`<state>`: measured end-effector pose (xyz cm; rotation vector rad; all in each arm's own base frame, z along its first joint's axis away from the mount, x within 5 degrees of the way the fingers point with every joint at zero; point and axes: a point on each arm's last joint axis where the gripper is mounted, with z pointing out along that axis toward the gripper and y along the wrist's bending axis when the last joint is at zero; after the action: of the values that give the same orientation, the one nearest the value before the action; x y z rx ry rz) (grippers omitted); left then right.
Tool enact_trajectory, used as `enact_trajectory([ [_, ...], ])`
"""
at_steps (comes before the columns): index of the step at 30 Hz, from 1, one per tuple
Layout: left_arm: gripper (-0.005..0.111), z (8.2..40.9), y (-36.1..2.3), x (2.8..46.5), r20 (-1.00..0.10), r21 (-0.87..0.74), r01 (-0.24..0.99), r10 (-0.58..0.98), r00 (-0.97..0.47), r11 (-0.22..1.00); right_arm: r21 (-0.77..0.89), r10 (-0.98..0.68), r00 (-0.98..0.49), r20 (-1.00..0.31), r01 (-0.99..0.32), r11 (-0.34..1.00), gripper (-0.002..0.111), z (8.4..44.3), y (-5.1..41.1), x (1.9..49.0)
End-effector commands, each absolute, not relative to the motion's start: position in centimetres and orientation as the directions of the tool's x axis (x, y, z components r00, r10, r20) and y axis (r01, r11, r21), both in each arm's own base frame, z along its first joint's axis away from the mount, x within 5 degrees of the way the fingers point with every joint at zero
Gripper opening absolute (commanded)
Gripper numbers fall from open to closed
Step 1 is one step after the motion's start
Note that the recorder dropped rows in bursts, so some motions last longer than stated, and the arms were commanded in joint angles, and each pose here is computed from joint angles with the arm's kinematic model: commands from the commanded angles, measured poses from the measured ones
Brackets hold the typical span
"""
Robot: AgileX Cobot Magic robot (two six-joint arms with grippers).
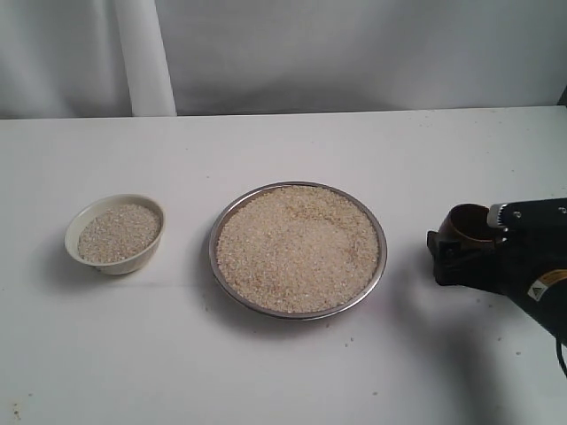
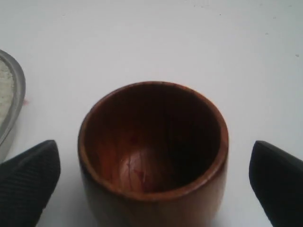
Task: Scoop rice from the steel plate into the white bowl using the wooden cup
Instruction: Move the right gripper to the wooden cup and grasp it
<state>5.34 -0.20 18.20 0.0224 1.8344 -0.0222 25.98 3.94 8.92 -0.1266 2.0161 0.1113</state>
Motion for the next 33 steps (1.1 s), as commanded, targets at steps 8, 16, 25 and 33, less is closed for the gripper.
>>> enact_trajectory([
  [8,0.0,18.2,-0.2,5.3,-0.967,-0.007,0.028,0.001,-0.254,1.0,-0.02,-0.093,-0.477,-0.874,-0.157,0.987,0.105,6.9,4.3,28.2],
  [16,0.0,18.2,-0.2,5.3,-0.967,-0.007,0.028,0.001,-0.254,1.0,-0.021,-0.094,-0.453,-0.887,-0.163,0.986,0.105,6.8,4.5,29.2],
  [25,0.0,18.2,-0.2,5.3,-0.967,-0.007,0.028,0.001,-0.254,1.0,-0.021,-0.094,-0.454,-0.886,-0.163,0.986,0.105,6.8,4.5,29.2],
  [33,0.0,18.2,-0.2,5.3,-0.967,-0.007,0.028,0.001,-0.254,1.0,-0.024,-0.11,-0.455,-0.884,-0.19,0.982,0.091,6.8,4.7,29.1],
])
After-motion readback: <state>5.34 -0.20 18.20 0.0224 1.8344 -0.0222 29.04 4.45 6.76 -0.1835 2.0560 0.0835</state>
